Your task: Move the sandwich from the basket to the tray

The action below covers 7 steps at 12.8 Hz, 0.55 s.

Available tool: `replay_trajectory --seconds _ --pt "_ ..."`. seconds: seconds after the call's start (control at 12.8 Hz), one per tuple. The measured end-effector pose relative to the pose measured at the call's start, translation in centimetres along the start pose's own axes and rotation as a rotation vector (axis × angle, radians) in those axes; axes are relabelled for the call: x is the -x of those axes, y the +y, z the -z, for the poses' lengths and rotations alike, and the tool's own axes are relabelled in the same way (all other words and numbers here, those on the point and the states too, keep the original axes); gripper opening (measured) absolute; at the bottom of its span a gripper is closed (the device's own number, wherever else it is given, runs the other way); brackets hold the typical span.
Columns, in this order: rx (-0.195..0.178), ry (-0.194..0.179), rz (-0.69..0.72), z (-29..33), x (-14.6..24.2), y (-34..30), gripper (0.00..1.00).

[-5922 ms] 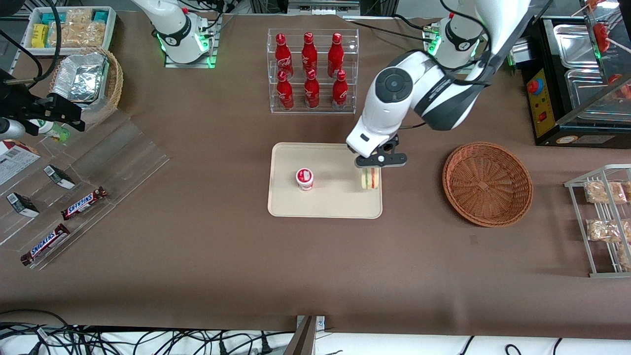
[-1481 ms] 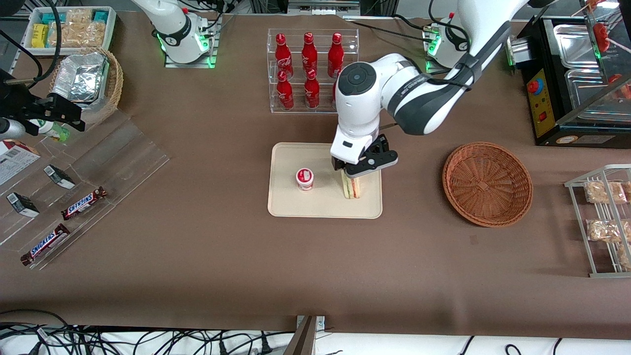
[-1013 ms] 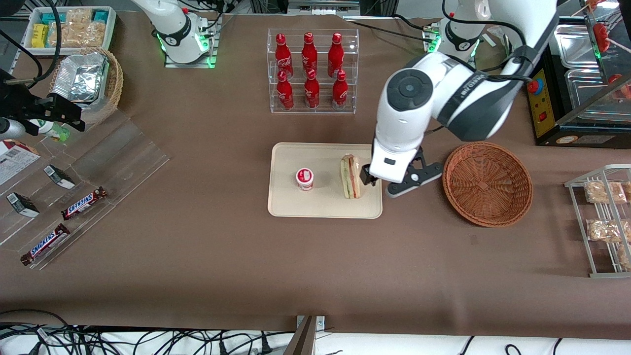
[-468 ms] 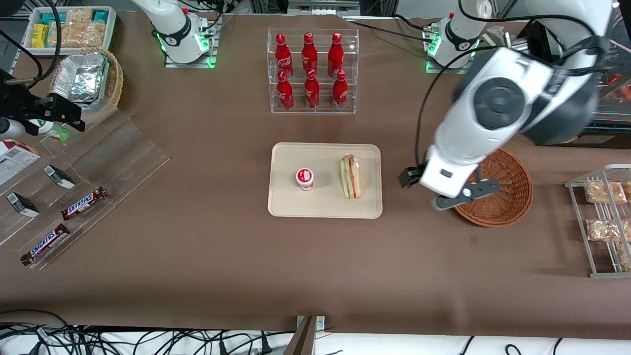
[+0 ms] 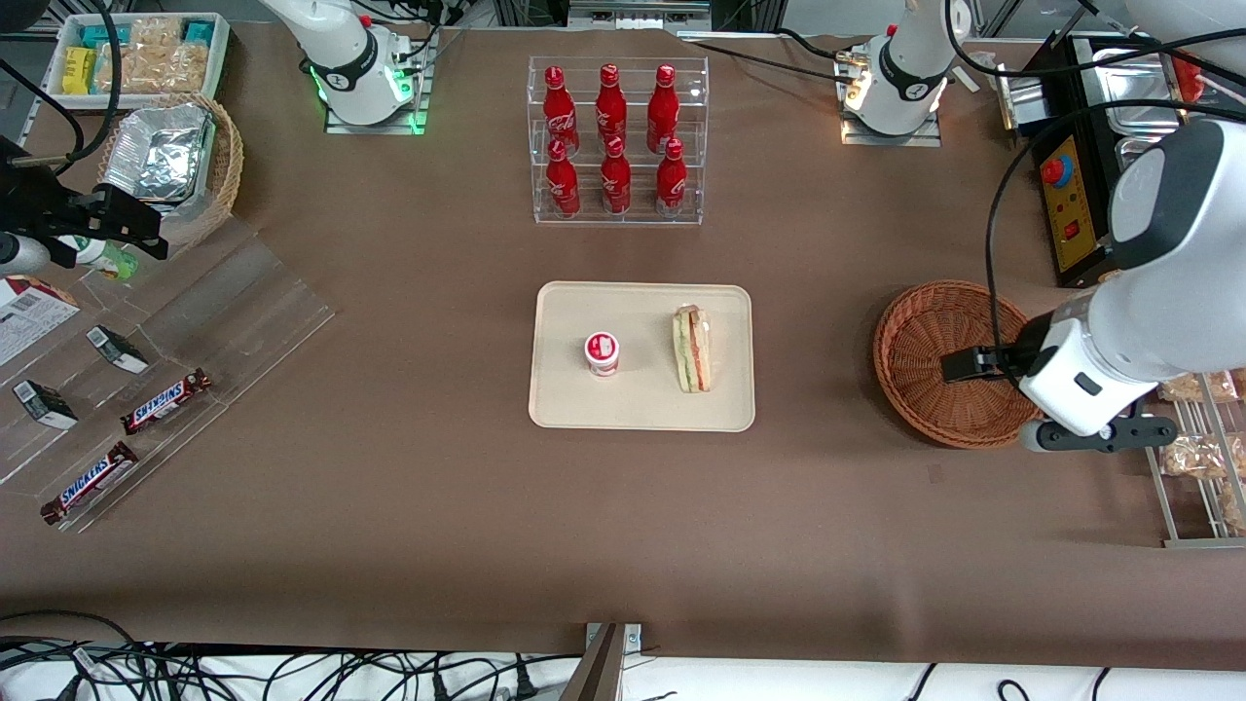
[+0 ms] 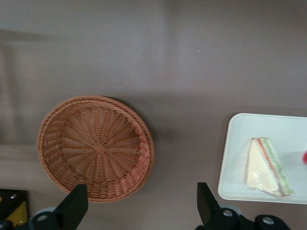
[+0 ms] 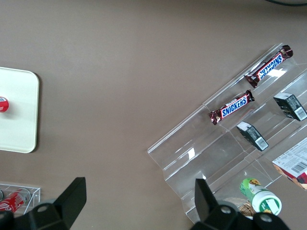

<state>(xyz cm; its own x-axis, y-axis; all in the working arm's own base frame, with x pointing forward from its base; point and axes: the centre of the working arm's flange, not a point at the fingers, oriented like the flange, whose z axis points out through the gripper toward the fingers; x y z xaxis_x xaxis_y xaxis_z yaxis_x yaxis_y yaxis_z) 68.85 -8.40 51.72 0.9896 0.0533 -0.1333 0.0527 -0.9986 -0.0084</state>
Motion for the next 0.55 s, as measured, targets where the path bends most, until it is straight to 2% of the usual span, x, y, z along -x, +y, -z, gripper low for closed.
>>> replay_trajectory --seconds 0.16,0.31,0.55 --pt "-0.022 -0.029 -0.067 -0.3 -0.2 -2.4 1.00" --pt "-0.005 -0.042 -0.109 0.0 -0.3 -6.1 1.00" --pt "-0.005 -0.043 -0.117 0.3 -0.3 -8.6 1.00"
